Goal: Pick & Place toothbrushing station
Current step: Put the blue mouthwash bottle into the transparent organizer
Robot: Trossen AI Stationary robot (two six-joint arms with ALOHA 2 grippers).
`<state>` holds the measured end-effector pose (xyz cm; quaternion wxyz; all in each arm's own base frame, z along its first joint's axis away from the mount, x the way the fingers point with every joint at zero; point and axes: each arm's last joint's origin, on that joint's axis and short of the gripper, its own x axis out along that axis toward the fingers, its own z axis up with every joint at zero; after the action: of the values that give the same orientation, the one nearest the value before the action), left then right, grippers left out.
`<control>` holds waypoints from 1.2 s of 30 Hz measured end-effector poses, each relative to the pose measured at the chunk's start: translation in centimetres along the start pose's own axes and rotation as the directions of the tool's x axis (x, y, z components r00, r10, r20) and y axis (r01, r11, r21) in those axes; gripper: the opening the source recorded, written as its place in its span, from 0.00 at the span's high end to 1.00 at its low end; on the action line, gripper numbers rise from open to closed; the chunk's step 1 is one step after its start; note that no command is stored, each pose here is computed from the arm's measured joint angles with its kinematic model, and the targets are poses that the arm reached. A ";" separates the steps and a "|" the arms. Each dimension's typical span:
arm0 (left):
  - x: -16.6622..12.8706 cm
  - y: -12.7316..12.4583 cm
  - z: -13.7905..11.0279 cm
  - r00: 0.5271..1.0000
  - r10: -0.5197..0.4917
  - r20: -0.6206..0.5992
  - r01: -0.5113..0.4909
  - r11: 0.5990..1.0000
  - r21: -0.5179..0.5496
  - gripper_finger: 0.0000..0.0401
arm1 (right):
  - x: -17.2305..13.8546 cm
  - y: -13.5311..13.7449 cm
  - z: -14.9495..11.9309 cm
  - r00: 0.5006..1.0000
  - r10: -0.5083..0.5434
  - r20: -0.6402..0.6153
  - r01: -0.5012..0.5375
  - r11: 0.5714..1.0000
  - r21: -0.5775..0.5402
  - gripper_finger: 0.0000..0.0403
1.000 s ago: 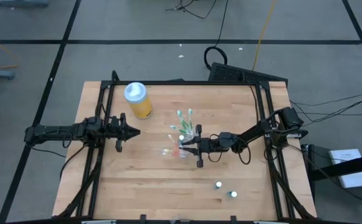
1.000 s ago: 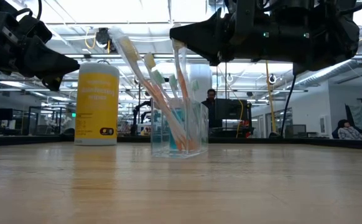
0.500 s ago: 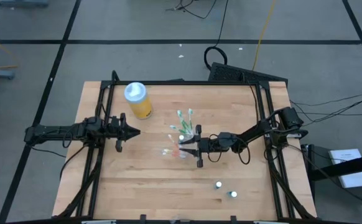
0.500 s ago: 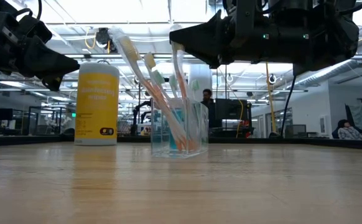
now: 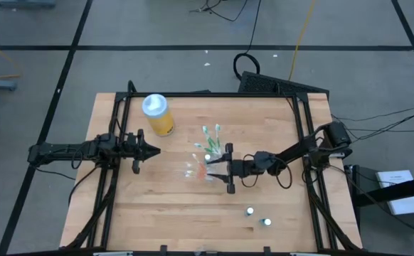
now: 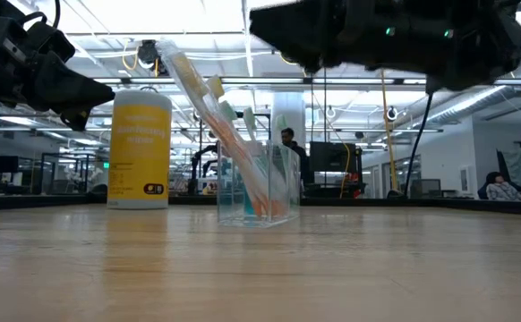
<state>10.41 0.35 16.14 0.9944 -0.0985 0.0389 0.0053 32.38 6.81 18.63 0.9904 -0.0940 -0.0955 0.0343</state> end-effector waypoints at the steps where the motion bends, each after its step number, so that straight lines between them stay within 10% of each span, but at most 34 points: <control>1: 0.0 0.0 0.0 1.000 0.000 0.000 0.000 1.000 0.000 0.88 | -0.1 0.2 0.4 1.000 0.009 0.003 -0.009 1.000 -0.019 0.57; 10: 0.0 0.0 0.0 1.000 0.000 0.000 0.000 1.000 0.000 0.88 | -2.0 3.4 3.6 0.972 0.160 -0.174 -0.200 0.949 -0.244 0.57; 16: 0.0 0.0 0.0 1.000 0.000 0.000 0.000 1.000 0.000 0.88 | -4.1 4.7 6.0 0.928 0.080 -0.363 -0.168 0.961 -0.219 0.51; 29: 0.0 0.0 0.0 1.000 0.000 0.000 0.000 1.000 0.000 0.88 | -8.5 12.0 13.2 0.662 0.043 -0.748 -0.068 0.998 -0.002 0.47; 36: 0.0 0.0 0.0 1.000 0.000 0.000 0.000 1.000 0.000 0.88 | -9.6 14.8 12.8 0.331 0.133 -0.934 0.127 0.975 0.184 0.47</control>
<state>10.41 0.35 16.14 0.9943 -0.0987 0.0388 0.0053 19.76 22.75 26.37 0.8660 0.0158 0.4996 -0.0140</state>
